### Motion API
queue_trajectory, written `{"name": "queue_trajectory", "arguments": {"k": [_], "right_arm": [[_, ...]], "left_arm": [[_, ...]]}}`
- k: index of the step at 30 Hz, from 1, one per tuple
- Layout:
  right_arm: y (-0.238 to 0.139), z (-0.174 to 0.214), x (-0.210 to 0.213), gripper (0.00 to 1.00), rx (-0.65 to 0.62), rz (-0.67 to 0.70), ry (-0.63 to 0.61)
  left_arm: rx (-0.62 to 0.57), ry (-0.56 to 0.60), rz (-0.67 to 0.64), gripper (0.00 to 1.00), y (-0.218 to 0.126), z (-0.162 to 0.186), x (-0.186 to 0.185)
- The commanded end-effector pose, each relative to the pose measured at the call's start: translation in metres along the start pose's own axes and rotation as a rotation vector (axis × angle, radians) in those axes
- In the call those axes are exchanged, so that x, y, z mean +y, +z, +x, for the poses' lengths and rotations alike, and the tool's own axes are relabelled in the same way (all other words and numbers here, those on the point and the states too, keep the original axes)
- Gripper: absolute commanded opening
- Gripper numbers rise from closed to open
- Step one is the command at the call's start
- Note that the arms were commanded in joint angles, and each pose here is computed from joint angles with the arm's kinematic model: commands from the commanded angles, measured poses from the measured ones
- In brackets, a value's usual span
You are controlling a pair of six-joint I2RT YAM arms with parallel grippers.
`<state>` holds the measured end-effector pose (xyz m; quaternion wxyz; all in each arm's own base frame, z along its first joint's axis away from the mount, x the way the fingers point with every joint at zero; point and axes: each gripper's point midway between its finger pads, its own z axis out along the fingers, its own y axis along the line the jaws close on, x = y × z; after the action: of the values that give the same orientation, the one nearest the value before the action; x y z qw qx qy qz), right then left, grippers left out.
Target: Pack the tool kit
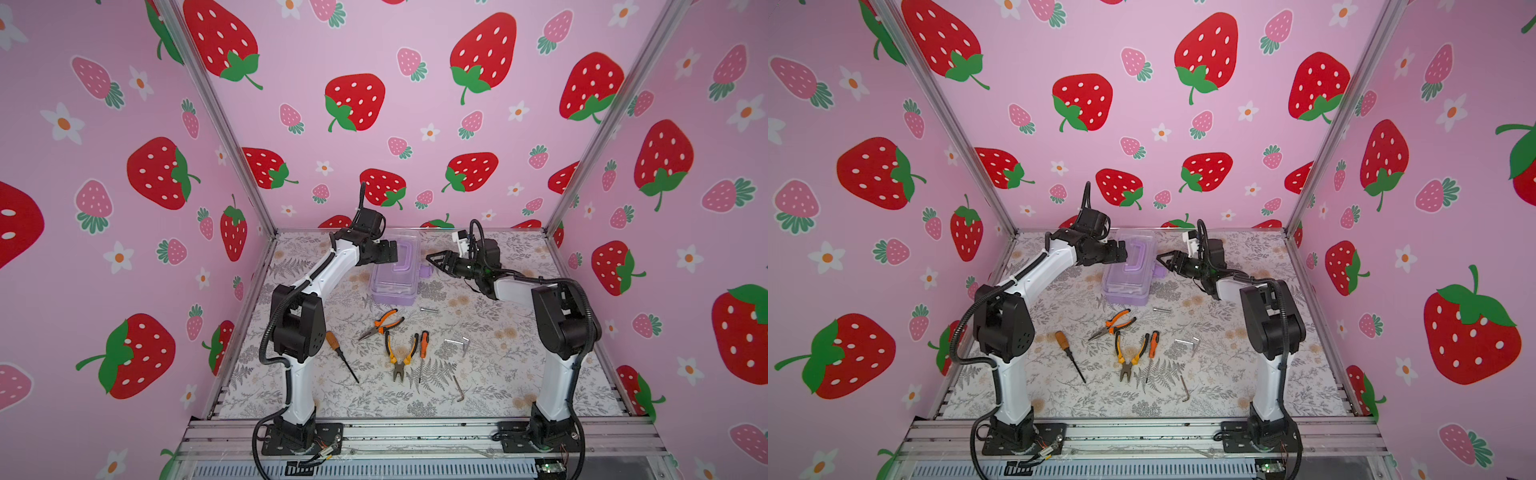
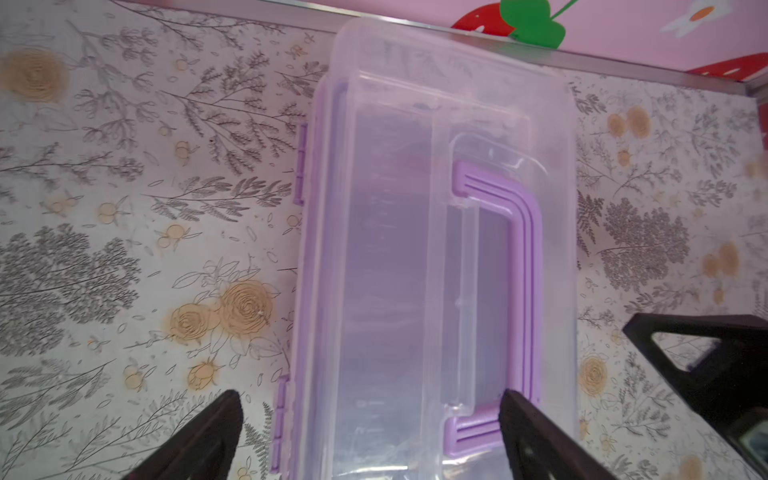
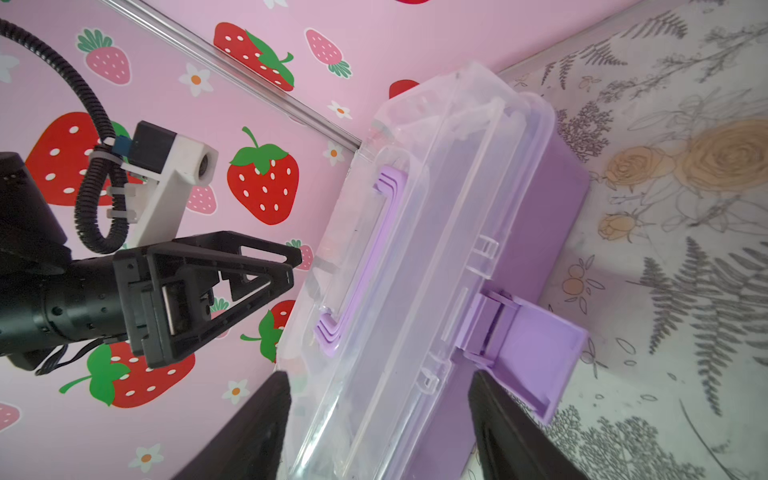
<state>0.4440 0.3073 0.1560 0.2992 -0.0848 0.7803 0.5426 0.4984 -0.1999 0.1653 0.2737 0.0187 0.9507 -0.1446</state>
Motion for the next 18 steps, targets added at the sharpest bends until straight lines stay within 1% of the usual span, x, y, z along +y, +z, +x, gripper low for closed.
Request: {"name": "queue_trajectory", "arguments": {"k": [1,8,15,18], "right_arm": [[-0.005,0.004,0.001,0.73,0.015,0.009,-0.025],[-0.001,0.005,-0.008,0.74,0.029,0.002,0.002],[0.000,0.002,-0.007,0.74,0.025,-0.006,0.008],[-0.001,0.003,-0.007,0.74,0.025,-0.005,0.012]], "left_arm": [[0.000,0.043,0.117,0.99,-0.008,-0.016,-0.019],[0.035,0.053,0.145,0.99,0.010,-0.016,-0.020],[0.058,0.052,0.083,0.99,0.022,-0.012,-0.008],[0.064,0.049,0.077,0.99,0.025,-0.011,-0.008]]}}
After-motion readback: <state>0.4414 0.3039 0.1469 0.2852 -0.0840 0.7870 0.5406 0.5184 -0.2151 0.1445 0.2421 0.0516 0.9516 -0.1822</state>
